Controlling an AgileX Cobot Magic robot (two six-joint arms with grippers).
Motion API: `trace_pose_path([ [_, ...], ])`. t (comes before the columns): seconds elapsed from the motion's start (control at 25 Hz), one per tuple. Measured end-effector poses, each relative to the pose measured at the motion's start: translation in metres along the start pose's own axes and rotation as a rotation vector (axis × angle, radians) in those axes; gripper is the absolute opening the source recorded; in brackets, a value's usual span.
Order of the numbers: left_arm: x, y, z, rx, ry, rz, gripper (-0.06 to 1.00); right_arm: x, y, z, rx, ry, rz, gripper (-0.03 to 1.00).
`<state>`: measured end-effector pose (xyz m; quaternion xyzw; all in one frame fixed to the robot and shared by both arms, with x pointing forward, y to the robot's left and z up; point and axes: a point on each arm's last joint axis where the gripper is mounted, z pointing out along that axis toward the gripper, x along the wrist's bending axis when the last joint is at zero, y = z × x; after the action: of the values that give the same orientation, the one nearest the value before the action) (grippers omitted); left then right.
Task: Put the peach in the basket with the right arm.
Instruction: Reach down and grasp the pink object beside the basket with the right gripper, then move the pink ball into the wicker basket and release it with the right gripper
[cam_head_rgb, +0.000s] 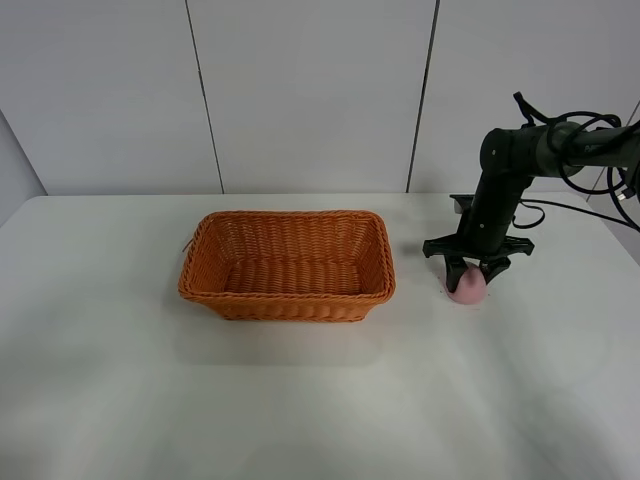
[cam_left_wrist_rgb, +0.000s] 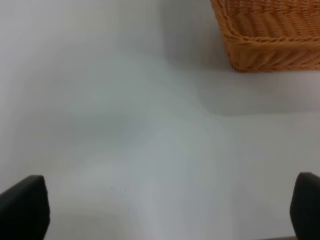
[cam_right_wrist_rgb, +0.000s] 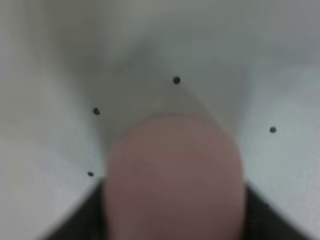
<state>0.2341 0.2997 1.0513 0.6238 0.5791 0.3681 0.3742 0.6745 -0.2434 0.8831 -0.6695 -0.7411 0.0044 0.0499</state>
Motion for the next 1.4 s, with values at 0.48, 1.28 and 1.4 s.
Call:
trace_pose_path([
  [0.48,0.000,0.000,0.000,0.000,0.000,0.000,0.99,0.004,0.005,-0.059,-0.099,0.003,-0.012,0.01],
  [1.28,0.000,0.000,0.000,0.000,0.000,0.000,0.99,0.037,-0.036,-0.204,-0.440,-0.006,-0.100,0.01],
  [1.4,0.000,0.000,0.000,0.000,0.000,0.000,0.99,0.076,-0.041,-0.209,-0.458,0.011,-0.193,0.01],
])
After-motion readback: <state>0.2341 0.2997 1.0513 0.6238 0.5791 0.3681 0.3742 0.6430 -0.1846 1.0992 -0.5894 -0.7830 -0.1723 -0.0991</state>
